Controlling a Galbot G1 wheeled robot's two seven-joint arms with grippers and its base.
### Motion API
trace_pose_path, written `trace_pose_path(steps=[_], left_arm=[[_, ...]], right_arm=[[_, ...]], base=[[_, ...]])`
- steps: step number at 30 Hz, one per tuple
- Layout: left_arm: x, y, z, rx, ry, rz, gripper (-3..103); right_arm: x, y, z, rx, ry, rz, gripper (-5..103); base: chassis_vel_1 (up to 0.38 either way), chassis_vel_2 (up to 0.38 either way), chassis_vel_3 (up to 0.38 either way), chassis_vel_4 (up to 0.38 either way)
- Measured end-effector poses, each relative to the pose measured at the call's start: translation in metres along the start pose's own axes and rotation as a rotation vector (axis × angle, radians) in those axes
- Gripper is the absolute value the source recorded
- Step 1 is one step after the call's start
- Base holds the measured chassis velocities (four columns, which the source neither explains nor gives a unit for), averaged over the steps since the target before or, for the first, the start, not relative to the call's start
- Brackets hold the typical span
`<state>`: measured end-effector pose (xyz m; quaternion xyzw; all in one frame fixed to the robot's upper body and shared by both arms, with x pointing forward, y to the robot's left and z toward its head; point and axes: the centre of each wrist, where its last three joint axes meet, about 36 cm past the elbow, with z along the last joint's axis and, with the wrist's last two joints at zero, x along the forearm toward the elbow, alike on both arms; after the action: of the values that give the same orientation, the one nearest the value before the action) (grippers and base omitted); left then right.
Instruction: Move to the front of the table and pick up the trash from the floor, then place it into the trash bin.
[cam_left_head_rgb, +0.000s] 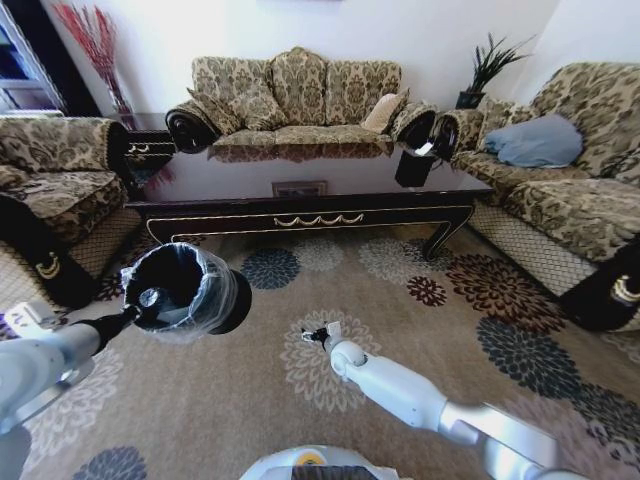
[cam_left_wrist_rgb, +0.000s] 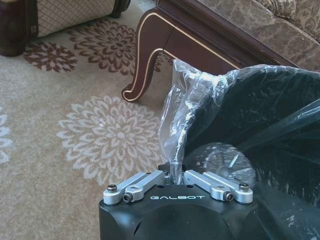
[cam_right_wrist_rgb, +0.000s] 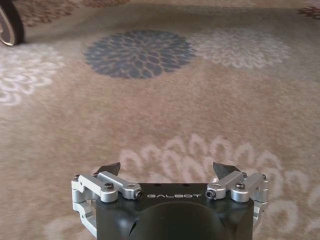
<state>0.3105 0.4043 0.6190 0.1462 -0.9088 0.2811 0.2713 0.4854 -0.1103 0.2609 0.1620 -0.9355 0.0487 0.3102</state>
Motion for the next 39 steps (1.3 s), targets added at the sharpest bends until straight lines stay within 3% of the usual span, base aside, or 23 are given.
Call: trace_pose_path(steps=[24,35,39], left_arm=[[0.004,-0.003,0.01,-0.021,0.009,-0.01,0],[0.009,-0.003,0.014,-0.023,0.006,-0.014,0],[0.01,-0.002,0.015,-0.026,0.003,-0.02,0]], right_arm=[[-0.046,-0.026,0.05,0.013,0.05,0.183,100],[-0.048,-0.035,0.059,-0.001,0.07,0.183,103],[-0.048,-0.035,0.06,-0.004,0.069,0.168,84]], base=[[0.0,0.0,0.0,0.0],[0.0,0.0,0.0,0.0],[0.0,0.0,0.0,0.0]])
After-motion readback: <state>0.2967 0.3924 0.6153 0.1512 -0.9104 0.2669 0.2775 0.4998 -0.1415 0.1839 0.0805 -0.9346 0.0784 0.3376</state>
